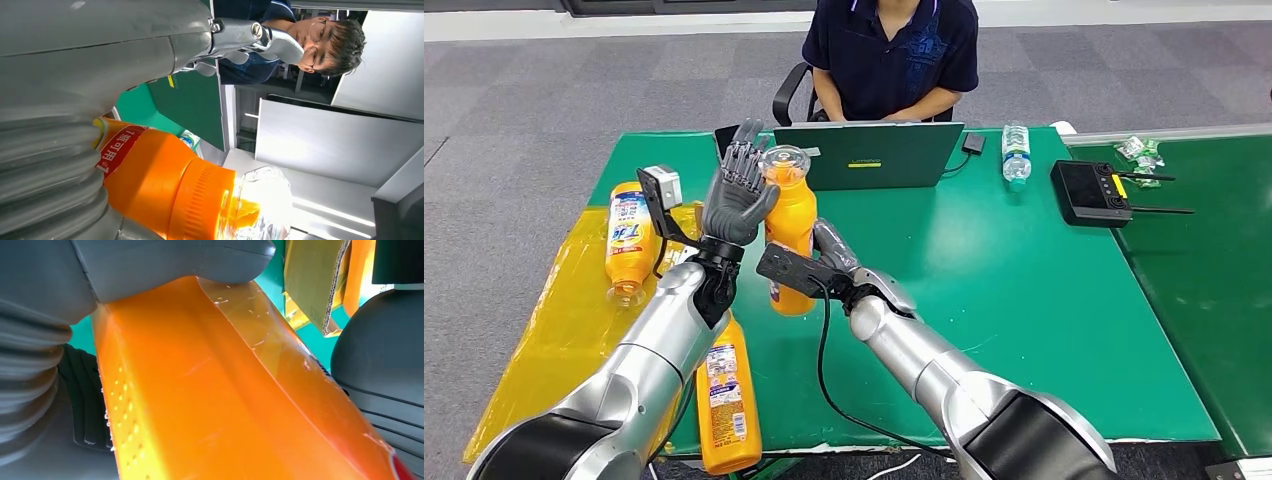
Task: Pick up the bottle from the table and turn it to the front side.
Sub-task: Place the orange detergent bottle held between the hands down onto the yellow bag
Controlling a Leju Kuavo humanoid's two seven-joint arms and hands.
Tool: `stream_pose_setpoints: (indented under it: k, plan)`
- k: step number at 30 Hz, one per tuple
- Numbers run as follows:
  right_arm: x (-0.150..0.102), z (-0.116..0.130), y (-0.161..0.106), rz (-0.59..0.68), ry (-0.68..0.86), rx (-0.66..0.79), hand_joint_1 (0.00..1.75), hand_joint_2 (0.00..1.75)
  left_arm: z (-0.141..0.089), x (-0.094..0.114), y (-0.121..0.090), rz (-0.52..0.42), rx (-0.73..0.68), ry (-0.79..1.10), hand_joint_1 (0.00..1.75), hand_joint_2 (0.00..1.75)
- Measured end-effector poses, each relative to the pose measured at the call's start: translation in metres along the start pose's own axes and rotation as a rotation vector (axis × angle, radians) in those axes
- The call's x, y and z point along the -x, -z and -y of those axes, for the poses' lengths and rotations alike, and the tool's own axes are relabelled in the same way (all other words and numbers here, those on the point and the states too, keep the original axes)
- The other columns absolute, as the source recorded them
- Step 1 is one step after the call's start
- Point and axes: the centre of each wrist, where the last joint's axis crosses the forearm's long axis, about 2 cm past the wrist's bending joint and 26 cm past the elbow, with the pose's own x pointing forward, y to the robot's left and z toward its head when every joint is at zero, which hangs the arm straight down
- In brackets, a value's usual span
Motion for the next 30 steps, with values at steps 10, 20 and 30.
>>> stream_pose_setpoints:
  k: [10,20,30]
  plan:
    - [0.0,0.004,0.001,-0.008,-0.041,-0.002,1.75,1.75,-0.005,0.002,-0.005,-0.102,0.102,0.152,0.0,1.75]
    - [0.007,0.013,-0.002,-0.034,-0.062,-0.057,1.75,1.75,-0.04,-0.022,-0.007,-0.224,0.225,0.515,0.0,1.75]
    - [0.01,0.026,-0.001,-0.058,-0.151,-0.125,1.75,1.75,-0.053,-0.028,-0.011,-0.268,0.23,0.654,0.0,1.75]
